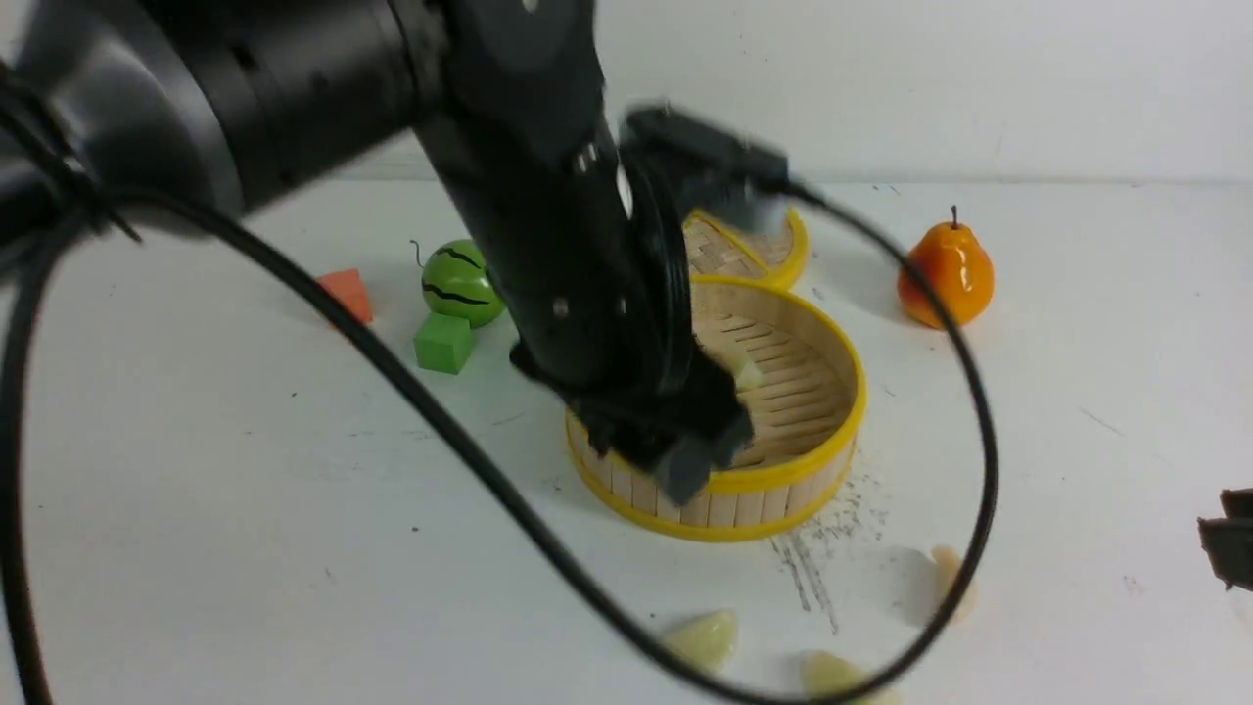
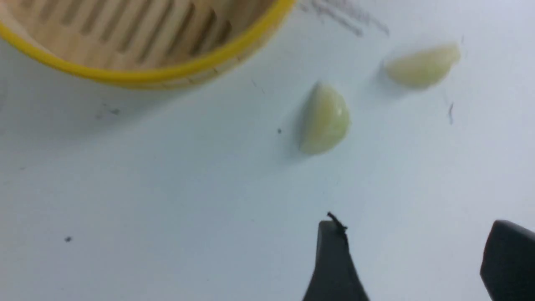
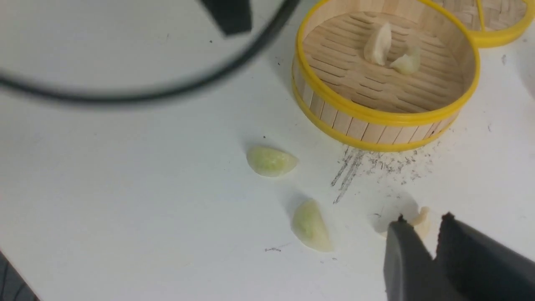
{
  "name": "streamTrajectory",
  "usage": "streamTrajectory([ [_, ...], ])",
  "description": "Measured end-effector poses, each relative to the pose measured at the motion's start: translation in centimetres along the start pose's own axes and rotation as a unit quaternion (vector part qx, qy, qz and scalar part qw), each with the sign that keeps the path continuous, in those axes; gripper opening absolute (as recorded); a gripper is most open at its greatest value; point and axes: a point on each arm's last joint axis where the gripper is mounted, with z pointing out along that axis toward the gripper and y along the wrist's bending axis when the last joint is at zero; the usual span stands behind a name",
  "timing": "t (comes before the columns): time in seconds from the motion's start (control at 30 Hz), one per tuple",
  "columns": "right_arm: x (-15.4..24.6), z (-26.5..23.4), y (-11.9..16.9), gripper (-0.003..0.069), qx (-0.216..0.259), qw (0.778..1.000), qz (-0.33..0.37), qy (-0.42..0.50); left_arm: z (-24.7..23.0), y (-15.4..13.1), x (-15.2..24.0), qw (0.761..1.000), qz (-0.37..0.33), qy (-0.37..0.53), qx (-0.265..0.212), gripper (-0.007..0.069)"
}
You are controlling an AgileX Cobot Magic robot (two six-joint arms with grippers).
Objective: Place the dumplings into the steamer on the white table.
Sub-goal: 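Reach for and grasp a dumpling on the table with the left gripper, then place the dumpling into the bamboo steamer basket with the left gripper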
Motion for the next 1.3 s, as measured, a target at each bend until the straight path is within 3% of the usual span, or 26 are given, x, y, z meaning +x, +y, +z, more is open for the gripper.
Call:
streamTrajectory([
  [0.23, 0.0, 0.0, 0.0, 0.0129, 0.000, 1.000, 0.000, 0.000, 8.0, -1.6, -0.3, 0.997, 0.068, 0.030, 0.011, 0.0447],
  [0.5, 0.0, 0.0, 0.0, 0.0134, 0.000, 1.000, 0.000, 0.000, 14.9, -1.3, -0.4, 0.995, 0.066, 0.070, 0.018, 0.0445],
  [0.63, 0.0, 0.0, 0.0, 0.0135, 0.000, 1.000, 0.000, 0.000, 16.5, -1.2, 0.0, 0.994, 0.065, 0.089, 0.019, 0.0386],
  [0.67, 0.0, 0.0, 0.0, 0.0137, 0.000, 1.000, 0.000, 0.000, 16.9, -1.2, 0.1, 0.993, 0.065, 0.095, 0.020, 0.0340],
  [0.73, 0.0, 0.0, 0.0, 0.0139, 0.000, 1.000, 0.000, 0.000, 17.1, -1.1, 0.2, 0.993, 0.061, 0.097, 0.020, 0.0242],
  [0.8, 0.0, 0.0, 0.0, 0.0139, 0.000, 1.000, 0.000, 0.000, 17.1, -1.1, 0.1, 0.994, 0.053, 0.094, 0.018, 0.0218],
  [1.07, 0.0, 0.0, 0.0, 0.0142, 0.002, 1.000, -0.002, 0.002, 15.1, -0.7, -1.7, 0.996, 0.003, 0.085, -0.015, 0.0225],
  [1.3, 0.0, 0.0, 0.0, 0.0149, 0.002, 1.000, -0.002, 0.002, 5.7, 1.8, -7.4, 0.994, -0.081, -0.052, -0.054, 0.0225],
])
